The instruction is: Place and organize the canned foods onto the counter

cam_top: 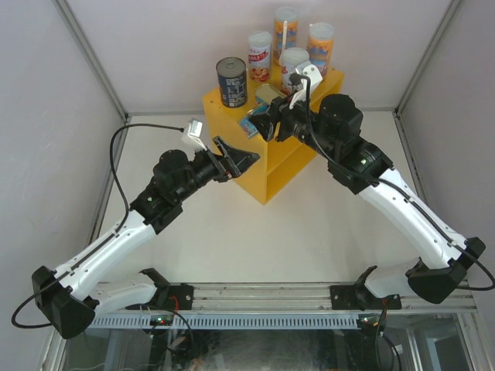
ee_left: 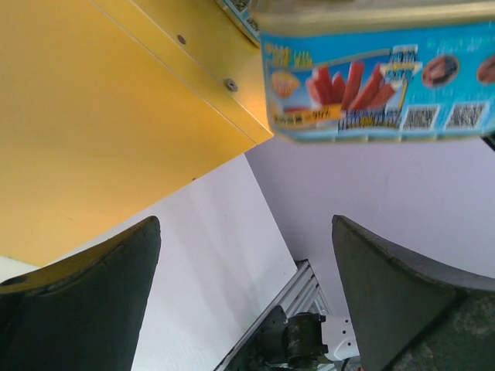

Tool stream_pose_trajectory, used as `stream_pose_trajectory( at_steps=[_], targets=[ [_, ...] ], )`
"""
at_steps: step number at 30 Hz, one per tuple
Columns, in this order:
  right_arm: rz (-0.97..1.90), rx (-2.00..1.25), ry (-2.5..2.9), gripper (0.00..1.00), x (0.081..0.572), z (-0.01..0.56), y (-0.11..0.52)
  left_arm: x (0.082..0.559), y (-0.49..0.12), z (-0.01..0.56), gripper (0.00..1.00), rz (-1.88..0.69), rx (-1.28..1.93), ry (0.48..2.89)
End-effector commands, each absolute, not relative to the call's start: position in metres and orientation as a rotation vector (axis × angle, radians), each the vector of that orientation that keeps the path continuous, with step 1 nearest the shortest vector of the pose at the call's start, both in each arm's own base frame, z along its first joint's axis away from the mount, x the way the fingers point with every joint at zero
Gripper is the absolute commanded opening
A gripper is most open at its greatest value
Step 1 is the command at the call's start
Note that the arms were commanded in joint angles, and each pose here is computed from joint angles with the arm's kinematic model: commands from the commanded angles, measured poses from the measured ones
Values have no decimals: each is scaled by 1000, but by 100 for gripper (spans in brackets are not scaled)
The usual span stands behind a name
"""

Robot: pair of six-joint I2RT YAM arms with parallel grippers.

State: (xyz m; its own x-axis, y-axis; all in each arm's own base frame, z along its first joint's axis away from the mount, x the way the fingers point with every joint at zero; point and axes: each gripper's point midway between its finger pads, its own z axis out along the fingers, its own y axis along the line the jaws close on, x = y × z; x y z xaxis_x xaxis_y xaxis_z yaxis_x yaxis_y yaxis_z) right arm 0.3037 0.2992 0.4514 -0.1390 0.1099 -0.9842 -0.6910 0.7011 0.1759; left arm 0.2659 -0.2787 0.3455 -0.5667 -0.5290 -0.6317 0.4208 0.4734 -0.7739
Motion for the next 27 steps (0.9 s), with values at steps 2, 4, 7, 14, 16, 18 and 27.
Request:
stream_pose_trajectory(
  at_steps=[2,4,7,14,16,18,27],
  targets=[
    [790,-436,1306,28,315,529,285,270,-270,376,95,-1269,-104,1708],
    [787,-432,1299,27,323,528,282,271,-268,371,95,-1257,-110,1719],
    [794,-434,1279,27,332,525,280,272,-264,364,95,-1241,-123,1735],
    [813,-466,1261,27,343,505,283,275,-258,348,95,-1212,-150,1766],
    [817,-475,1263,27,342,497,284,276,-258,345,95,-1208,-158,1772],
    [824,-485,1273,27,343,489,286,276,-258,341,95,-1209,-164,1777],
    [793,-501,1318,27,343,463,282,277,-259,334,95,-1218,-180,1784]
  ],
)
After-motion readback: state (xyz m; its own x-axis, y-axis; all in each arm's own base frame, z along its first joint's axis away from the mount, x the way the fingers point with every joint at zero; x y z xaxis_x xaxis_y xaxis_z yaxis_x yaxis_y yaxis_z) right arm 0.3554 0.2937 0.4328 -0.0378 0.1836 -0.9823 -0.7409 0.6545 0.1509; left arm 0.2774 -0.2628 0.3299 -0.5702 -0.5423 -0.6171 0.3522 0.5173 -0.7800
